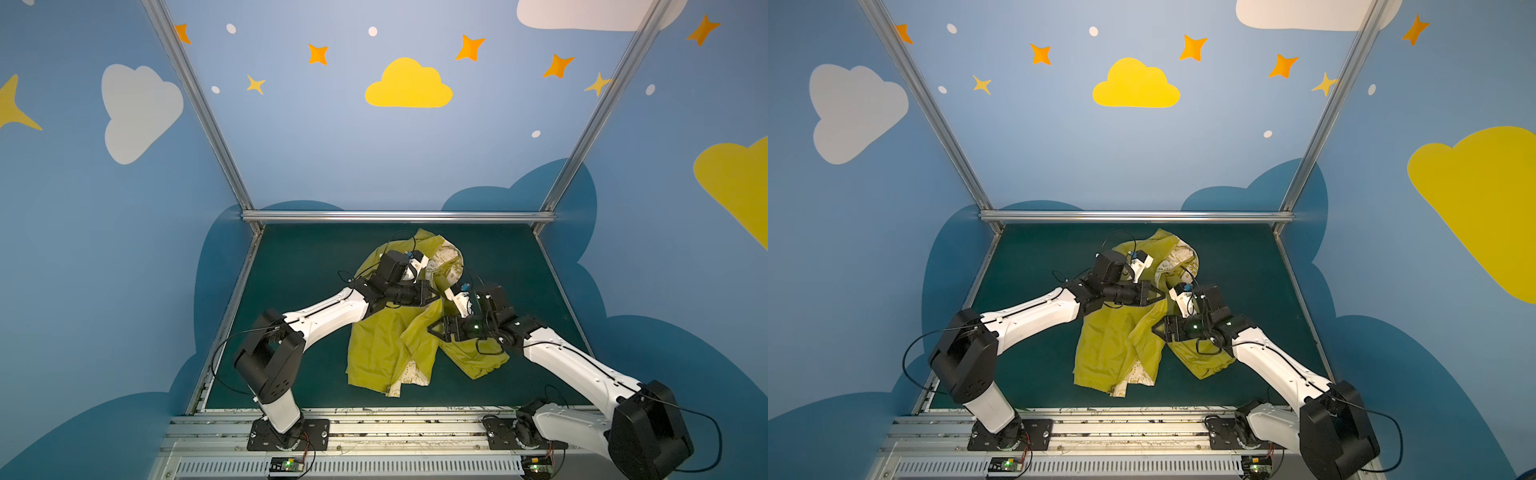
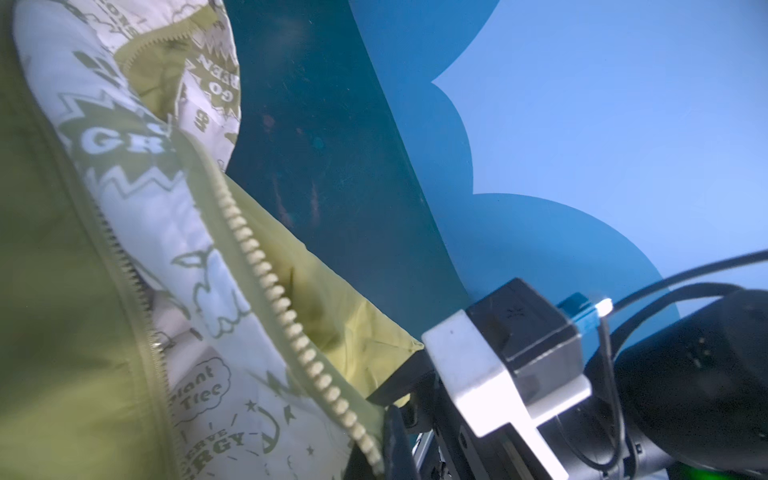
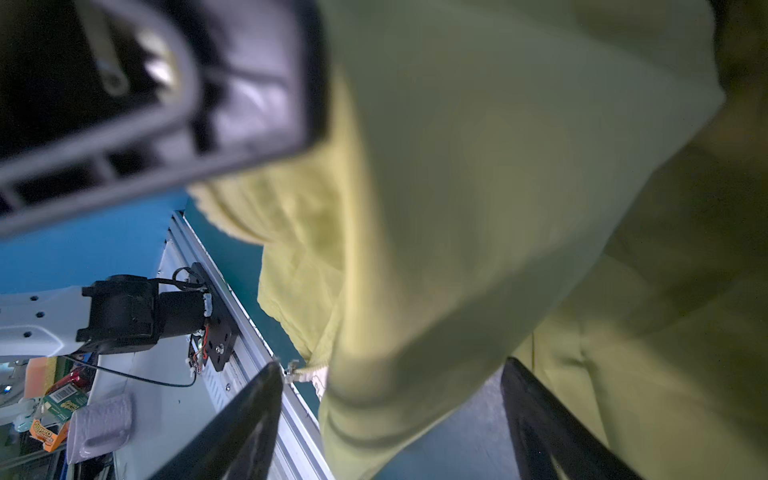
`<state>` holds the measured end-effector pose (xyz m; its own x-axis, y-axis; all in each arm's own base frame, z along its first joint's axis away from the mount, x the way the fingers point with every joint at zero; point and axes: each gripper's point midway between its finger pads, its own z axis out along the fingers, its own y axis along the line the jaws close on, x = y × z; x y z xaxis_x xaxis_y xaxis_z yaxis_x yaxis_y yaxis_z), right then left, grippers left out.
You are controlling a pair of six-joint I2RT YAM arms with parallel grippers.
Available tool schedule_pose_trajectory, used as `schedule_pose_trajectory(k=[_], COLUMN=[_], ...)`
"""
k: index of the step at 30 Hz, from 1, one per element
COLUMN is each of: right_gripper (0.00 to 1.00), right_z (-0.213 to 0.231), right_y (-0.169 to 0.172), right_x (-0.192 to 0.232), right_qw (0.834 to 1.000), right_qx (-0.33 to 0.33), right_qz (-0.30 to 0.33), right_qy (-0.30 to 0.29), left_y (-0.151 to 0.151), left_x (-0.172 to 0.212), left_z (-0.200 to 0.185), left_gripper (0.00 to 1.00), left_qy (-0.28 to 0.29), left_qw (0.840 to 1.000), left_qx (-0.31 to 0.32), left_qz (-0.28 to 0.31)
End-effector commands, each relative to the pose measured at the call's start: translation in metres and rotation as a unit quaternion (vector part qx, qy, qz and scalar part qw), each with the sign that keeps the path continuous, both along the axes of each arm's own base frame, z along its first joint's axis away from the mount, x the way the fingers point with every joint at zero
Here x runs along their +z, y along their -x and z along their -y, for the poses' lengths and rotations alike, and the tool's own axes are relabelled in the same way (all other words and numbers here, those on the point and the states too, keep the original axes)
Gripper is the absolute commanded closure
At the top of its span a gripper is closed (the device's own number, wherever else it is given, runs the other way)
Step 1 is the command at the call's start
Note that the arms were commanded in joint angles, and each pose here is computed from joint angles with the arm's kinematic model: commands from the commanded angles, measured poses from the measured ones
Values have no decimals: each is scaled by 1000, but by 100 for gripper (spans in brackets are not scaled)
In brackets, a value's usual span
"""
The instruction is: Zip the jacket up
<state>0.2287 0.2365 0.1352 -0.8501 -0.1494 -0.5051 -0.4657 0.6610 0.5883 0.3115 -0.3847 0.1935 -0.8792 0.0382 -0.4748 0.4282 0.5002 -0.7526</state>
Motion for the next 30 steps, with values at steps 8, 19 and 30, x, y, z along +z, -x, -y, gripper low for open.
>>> schedule_pose_trajectory(k=[8, 19, 30], right_gripper=[32, 100, 100], right_z=[-15, -16, -18], right_y=[-3, -14, 15], right_x=[2, 1, 86], right_qw=[999, 999, 985], right_qx=[18, 8, 142], right_qz=[47, 1, 29], right_qy=[7, 39, -97], left_y=[8, 6, 76], left_x=[6, 5, 18], left_z=[5, -44, -87], left_gripper=[97, 38, 17], left_qy=[9, 20, 69], left_qw=[999, 998, 991], left_qx=[-9, 47, -77], left_qz=[-34, -37, 88])
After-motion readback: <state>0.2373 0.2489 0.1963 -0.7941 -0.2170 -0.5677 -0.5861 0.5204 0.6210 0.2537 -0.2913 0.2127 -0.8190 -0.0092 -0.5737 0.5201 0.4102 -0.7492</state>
